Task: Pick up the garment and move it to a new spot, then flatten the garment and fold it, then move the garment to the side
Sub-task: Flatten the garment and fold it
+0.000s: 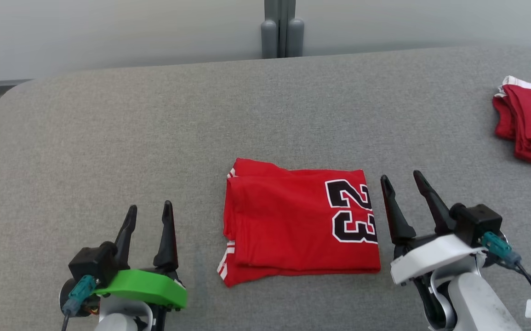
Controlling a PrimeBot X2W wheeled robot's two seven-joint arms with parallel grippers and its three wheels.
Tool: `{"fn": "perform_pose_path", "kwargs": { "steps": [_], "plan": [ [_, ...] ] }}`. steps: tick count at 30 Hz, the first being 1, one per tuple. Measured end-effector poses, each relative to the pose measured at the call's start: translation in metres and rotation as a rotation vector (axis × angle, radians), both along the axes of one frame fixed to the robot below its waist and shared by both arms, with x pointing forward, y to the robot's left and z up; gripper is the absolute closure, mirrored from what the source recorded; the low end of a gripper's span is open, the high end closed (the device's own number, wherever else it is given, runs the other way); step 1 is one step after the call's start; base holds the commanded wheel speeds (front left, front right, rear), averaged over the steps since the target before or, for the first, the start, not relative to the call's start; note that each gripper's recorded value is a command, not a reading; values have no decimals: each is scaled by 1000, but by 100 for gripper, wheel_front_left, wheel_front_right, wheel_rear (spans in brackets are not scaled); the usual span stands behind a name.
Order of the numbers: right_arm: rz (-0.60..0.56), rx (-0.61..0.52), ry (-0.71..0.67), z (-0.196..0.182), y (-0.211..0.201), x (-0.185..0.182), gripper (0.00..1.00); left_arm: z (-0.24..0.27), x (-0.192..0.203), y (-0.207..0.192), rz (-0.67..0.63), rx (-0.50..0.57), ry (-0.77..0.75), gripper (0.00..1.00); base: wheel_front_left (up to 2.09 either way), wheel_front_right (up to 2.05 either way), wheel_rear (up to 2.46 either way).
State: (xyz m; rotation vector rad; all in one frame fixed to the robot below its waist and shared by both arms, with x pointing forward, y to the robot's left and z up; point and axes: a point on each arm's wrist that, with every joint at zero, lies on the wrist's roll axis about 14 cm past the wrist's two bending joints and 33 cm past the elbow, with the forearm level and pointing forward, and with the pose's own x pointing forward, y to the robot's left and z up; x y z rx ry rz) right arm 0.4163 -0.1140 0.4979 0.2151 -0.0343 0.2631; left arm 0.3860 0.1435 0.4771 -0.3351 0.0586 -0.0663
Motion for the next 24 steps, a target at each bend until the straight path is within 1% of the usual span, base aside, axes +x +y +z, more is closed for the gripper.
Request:
{"fn": "perform_pose_path", "kwargs": {
  "steps": [4, 13, 24],
  "plan": [
    [-50, -17, -3, -1, -14, -14, 0, 2, -7, 5, 17, 31, -17, 0, 0, 0, 0],
    [-100, -7, -52, 15, -26, -31, 0, 2, -25, 9, 35, 37, -28, 0, 0, 0, 0],
    [-87, 2, -51, 16, -21, -36, 0, 0, -31, 8, 31, 45, -30, 0, 0, 0, 0]
  ]
}}
